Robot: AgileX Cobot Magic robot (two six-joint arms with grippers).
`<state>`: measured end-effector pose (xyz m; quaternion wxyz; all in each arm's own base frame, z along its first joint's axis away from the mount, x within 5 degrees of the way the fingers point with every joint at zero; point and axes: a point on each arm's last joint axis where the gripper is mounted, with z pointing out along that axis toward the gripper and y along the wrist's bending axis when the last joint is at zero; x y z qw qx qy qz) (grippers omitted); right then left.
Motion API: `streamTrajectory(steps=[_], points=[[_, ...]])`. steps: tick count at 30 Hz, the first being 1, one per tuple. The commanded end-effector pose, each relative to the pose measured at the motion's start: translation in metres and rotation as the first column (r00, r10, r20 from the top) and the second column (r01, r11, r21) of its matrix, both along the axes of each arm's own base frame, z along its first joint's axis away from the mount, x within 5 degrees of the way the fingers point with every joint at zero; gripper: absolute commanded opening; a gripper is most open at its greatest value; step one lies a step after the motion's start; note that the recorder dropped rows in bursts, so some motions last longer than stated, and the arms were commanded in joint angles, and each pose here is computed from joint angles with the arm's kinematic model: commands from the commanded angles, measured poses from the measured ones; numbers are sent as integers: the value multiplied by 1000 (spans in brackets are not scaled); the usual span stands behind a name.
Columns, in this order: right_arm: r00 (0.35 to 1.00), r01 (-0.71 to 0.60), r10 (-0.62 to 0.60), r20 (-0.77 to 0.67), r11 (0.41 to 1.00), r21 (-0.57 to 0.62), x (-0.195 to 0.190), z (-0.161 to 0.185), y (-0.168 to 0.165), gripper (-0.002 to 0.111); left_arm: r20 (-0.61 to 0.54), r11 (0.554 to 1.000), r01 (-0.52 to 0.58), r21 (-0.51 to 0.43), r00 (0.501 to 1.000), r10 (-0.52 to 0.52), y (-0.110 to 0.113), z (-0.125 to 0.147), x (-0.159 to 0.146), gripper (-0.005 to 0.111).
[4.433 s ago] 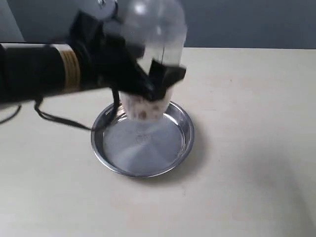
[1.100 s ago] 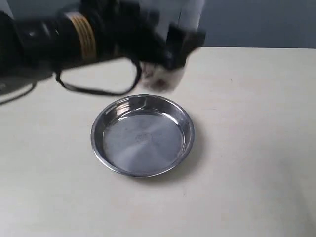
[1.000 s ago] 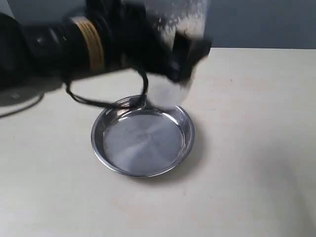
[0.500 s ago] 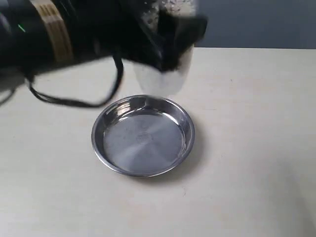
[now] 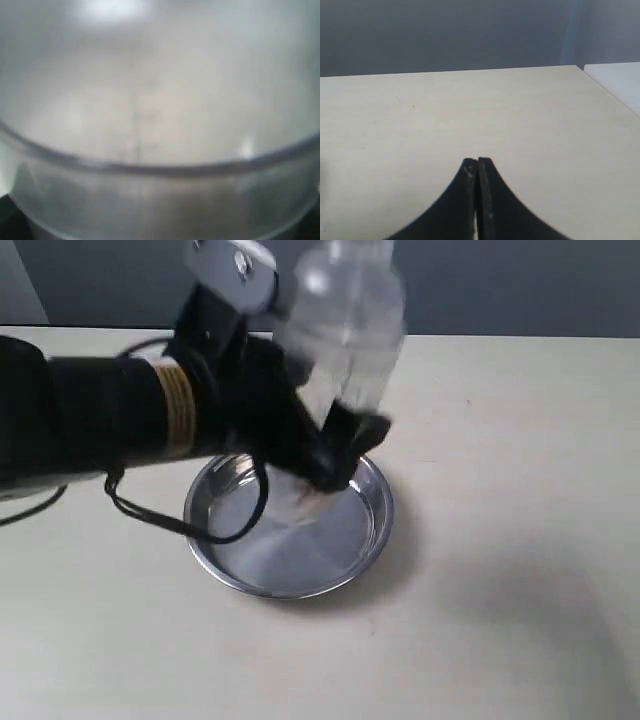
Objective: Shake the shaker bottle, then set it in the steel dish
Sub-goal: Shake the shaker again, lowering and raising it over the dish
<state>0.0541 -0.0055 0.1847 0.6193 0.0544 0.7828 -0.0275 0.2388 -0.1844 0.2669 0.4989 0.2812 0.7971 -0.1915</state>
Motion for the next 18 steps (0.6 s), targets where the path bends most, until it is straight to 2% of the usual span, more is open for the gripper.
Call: streamTrajectory(steps=[1,2,3,4,5,6,7,8,9,10,11,12,13,14,15,16,17,18], points=[[1000,4,-4,16,1000,-3,0,1,0,-1,-238,911,-409,51,881,409,59,-31,37,0],[1000,4,-4,16,1000,-3,0,1,0,-1,-328,879,-470,-85,846,420,58,-32,38,0],[1000,4,-4,16,1000,-3,0,1,0,-1,-331,879,-416,-233,884,331,45,-26,36,0],[1000,4,-4,16,1000,-3,0,1,0,-1,-286,893,-315,-321,931,225,29,-20,30,0],[1000,4,-4,16,1000,-3,0,1,0,-1,-164,913,-87,-398,986,22,3,-8,15,0],[1000,4,-4,16,1000,-3,0,1,0,-1,-66,918,88,-387,990,-123,-13,-3,3,0],[1000,4,-4,16,1000,-3,0,1,0,-1,22,910,243,-336,968,-251,-25,1,-9,0],[1000,4,-4,16,1000,-3,0,1,0,-1,80,917,341,-207,940,-332,-31,-1,-16,0],[1000,4,-4,16,1000,-3,0,1,0,-1,55,944,295,-145,955,-290,-29,-5,-13,0],[1000,4,-4,16,1000,-3,0,1,0,-1,-39,991,116,-72,992,-119,-18,-17,-2,0],[1000,4,-4,16,1000,-3,0,1,0,-1,-123,998,-55,-28,991,52,-3,-26,11,0],[1000,4,-4,16,1000,-3,0,1,0,-1,-178,988,-151,-33,974,143,7,-30,18,0],[1000,4,-4,16,1000,-3,0,1,0,-1,-308,935,-331,-126,909,280,22,-37,31,0],[1000,4,-4,16,1000,-3,0,1,0,-1,-421,852,-454,-262,848,323,25,-37,36,0],[1000,4,-4,16,1000,-3,0,1,0,-1,-442,810,-466,-355,847,294,19,-33,36,0],[1000,4,-4,16,1000,-3,0,1,0,-1,-374,851,-357,-386,904,210,4,-29,29,0],[1000,4,-4,16,1000,-3,0,1,0,-1,-235,921,-152,-358,969,69,-13,-21,16,0],[1000,4,-4,16,1000,-3,0,1,0,-1,-88,968,59,-244,993,-83,-25,-18,5,0]])
